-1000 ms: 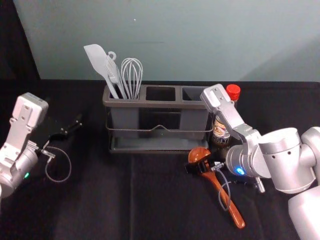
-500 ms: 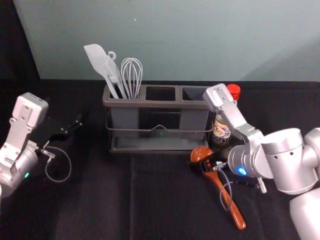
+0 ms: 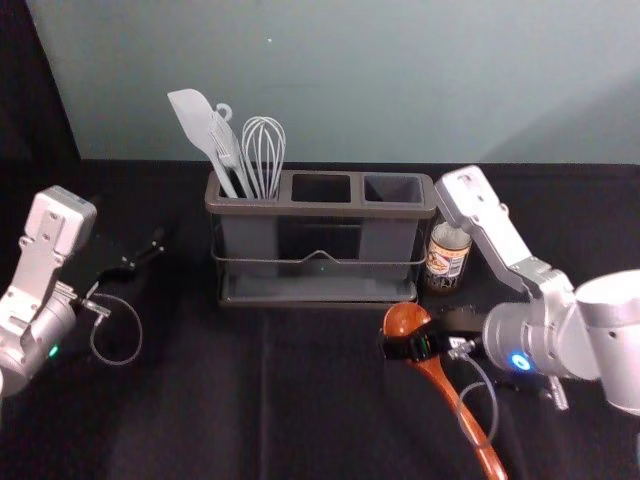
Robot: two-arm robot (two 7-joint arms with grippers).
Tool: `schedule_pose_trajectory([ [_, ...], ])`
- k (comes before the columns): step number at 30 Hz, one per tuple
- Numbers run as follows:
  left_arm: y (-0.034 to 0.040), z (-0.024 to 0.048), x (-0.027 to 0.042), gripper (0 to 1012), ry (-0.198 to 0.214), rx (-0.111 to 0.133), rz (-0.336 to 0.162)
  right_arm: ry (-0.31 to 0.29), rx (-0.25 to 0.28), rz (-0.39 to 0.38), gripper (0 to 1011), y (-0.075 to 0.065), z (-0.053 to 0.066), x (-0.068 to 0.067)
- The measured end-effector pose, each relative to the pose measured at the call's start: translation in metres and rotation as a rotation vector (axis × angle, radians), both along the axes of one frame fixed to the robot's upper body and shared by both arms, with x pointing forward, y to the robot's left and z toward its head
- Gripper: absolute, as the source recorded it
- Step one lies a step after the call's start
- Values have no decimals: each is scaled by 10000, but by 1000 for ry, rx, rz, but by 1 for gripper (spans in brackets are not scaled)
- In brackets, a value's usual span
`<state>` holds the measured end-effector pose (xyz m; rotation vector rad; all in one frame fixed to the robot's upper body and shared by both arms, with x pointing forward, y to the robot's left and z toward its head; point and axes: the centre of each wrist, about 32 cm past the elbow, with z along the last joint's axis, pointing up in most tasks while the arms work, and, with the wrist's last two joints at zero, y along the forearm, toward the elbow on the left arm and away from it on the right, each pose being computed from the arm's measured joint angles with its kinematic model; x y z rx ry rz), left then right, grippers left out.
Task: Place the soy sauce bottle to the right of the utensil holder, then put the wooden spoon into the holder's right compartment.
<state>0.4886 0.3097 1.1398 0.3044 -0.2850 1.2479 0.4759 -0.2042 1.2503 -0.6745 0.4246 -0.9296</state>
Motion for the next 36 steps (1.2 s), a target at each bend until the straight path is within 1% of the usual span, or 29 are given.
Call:
schedule_pose_trajectory([
  [2,0,0,0,1000,0,0,0,5,8,12,839,-27,11,-45],
  [3,0,0,0,1000,0,0,0,12,15,24,840,-64,14,-93],
  [7,0,0,0,1000,0,0,0,24,32,43,840,-146,22,-188],
  [9,0,0,0,1000,0,0,0,29,35,48,840,-203,32,-264],
  [12,0,0,0,1000,0,0,0,29,31,43,839,-283,50,-397],
  [15,0,0,0,1000,0,0,0,23,27,33,840,-334,67,-484],
  [16,0,0,0,1000,0,0,0,12,23,22,839,-365,83,-543],
  [18,0,0,0,1000,0,0,0,-4,19,11,839,-388,94,-602],
  [19,0,0,0,1000,0,0,0,-38,16,-1,839,-419,119,-676],
  [23,0,0,0,1000,0,0,0,-125,28,-14,840,-469,148,-820],
  [24,0,0,0,1000,0,0,0,-167,33,-20,839,-486,159,-885],
  [25,0,0,0,1000,0,0,0,-193,37,-22,840,-493,164,-922],
  [26,0,0,0,1000,0,0,0,-254,47,-23,839,-507,165,-991],
  [28,0,0,0,1000,0,0,0,-310,57,-23,839,-516,156,-1054],
  [29,0,0,0,1000,0,0,0,-369,71,-25,839,-524,134,-1110],
  [31,0,0,0,1000,0,0,0,-432,87,-24,840,-528,112,-1154],
  [32,0,0,0,1000,0,0,0,-481,104,-25,839,-530,83,-1190],
  [33,0,0,0,1000,0,0,0,-506,113,-23,839,-528,72,-1202],
  [34,0,0,0,1000,0,0,0,-548,125,-19,840,-522,50,-1224],
  [36,0,0,0,1000,0,0,0,-593,136,-12,840,-511,30,-1241],
])
